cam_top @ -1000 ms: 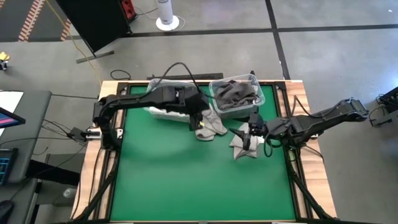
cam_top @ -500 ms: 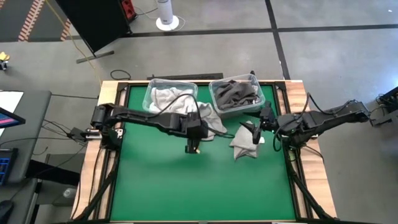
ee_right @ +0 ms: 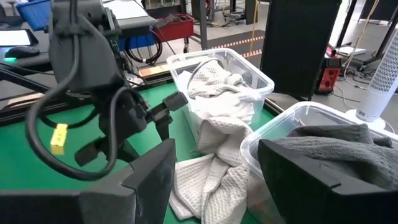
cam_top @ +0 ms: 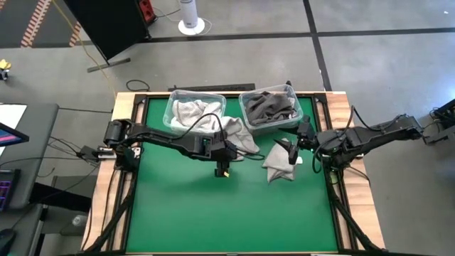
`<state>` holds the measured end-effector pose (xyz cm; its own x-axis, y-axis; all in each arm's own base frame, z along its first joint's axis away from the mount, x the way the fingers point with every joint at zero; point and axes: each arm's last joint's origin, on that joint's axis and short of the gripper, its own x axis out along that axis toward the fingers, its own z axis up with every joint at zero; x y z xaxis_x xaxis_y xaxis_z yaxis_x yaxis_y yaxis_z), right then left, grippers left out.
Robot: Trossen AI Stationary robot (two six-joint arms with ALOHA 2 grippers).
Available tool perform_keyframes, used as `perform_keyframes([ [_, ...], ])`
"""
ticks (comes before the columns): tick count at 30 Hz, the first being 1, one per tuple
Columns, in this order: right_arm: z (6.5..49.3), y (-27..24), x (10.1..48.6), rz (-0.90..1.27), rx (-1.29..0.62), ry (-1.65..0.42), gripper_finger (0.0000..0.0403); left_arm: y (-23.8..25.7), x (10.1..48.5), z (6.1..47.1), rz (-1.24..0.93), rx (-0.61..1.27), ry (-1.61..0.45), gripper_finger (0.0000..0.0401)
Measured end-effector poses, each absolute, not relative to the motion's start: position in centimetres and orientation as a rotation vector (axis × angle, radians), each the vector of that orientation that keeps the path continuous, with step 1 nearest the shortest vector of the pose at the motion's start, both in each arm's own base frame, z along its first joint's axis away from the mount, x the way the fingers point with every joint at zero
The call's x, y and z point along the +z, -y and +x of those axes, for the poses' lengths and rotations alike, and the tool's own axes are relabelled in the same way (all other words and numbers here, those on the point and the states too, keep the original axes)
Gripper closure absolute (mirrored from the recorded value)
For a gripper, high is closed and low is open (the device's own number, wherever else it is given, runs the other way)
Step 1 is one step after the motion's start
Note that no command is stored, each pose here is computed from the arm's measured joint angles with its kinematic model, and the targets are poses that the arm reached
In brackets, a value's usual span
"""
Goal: Sort towels by color in basket
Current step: Put the gray microfiber towel into the left transparent bin
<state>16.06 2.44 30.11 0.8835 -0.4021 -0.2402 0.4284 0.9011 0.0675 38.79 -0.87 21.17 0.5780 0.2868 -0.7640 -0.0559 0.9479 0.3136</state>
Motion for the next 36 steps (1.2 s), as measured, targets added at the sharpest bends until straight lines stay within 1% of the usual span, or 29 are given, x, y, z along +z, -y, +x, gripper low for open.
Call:
perform_keyframes([
  [5, 16.1, -2.5, 30.1, 0.121, -0.433, -0.222, 0.0131, 1.2, 19.1, 39.2, 0.362, 0.256, -0.953, 0.0197],
  [9, 16.1, -2.5, 30.2, 0.124, -0.433, -0.215, 0.0131, 1.6, 17.6, 39.7, 0.464, 0.222, -0.996, 0.0197],
  [15, 16.2, -2.5, 30.1, 0.119, -0.433, -0.222, 0.0131, 1.4, 16.1, 39.8, 0.537, 0.249, -1.064, 0.0197],
  [17, 16.2, -2.5, 30.1, 0.119, -0.433, -0.220, 0.0131, 1.2, 15.8, 39.7, 0.542, 0.258, -1.082, 0.0204],
  [19, 16.2, -2.5, 30.1, 0.119, -0.433, -0.220, 0.0131, 0.9, 15.6, 39.8, 0.554, 0.277, -1.082, 0.0222],
  [21, 16.2, -2.5, 30.1, 0.119, -0.433, -0.220, 0.0131, 0.8, 15.5, 39.7, 0.587, 0.292, -1.099, 0.0251],
  [25, 16.2, -2.5, 30.1, 0.119, -0.432, -0.220, 0.0131, 0.6, 15.5, 39.8, 0.629, 0.325, -1.095, 0.0340],
  [27, 16.2, -2.5, 30.1, 0.120, -0.432, -0.220, 0.0131, 0.6, 15.5, 39.8, 0.617, 0.337, -1.099, 0.0382],
  [28, 16.2, -2.5, 30.1, 0.121, -0.432, -0.219, 0.0131, 0.6, 15.5, 39.8, 0.606, 0.343, -1.097, 0.0390],
  [31, 16.3, -2.5, 30.2, 0.125, -0.431, -0.212, 0.0131, 0.6, 15.5, 39.7, 0.596, 0.350, -1.103, 0.0397],
  [36, 16.3, -2.5, 30.2, 0.141, -0.433, -0.210, 0.0131, 1.2, 16.3, 40.0, 0.597, 0.341, -1.111, 0.0399],
])
